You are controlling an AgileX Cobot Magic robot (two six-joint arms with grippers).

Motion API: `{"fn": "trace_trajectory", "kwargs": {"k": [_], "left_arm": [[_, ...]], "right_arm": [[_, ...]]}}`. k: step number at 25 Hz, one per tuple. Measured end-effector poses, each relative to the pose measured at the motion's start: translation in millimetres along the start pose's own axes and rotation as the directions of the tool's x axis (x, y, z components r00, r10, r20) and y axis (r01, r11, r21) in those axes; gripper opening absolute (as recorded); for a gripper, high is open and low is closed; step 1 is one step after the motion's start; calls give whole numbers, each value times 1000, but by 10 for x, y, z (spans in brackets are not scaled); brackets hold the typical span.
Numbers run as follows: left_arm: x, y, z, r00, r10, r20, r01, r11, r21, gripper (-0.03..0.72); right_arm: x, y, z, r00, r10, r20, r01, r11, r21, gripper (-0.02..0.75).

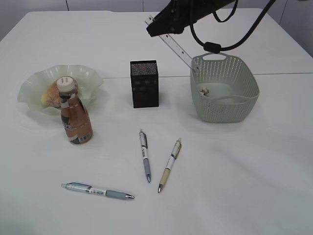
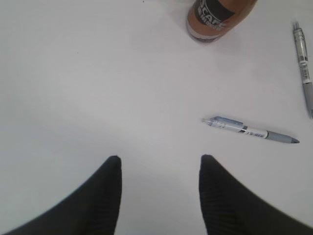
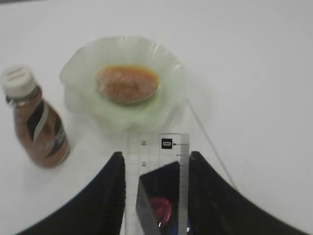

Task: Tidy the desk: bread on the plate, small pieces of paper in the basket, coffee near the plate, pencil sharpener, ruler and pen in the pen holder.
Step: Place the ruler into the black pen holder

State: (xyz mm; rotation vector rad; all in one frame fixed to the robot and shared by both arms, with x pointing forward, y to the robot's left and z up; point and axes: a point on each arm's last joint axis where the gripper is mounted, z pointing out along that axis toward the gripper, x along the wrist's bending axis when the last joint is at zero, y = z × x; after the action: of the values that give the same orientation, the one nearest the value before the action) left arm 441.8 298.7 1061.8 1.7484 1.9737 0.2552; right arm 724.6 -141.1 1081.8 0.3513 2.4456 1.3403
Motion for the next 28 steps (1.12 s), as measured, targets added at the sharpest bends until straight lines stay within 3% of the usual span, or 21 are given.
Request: {"fn": "trace_trajectory", "kwargs": {"k": [5, 13, 19, 28], "left_arm": [[-1, -8, 0, 1000, 0, 1, 0, 1000, 9, 379], [-3, -30, -1, 1000, 0, 3, 0, 999, 33, 379], [-3, -42, -1, 1000, 0, 4, 0, 999, 46, 379], [-4, -44, -1, 1000, 0, 4, 0, 999, 48, 379]], "right_arm": [[-111, -3, 138, 996, 59, 60, -48, 984, -174, 272], [-232, -309, 481, 990, 111, 82, -81, 948, -307, 272], [-322, -335, 543, 974, 195, 113, -124, 881, -456, 272], [-400, -406, 587, 958, 227, 178, -111, 858, -501, 277]]}}
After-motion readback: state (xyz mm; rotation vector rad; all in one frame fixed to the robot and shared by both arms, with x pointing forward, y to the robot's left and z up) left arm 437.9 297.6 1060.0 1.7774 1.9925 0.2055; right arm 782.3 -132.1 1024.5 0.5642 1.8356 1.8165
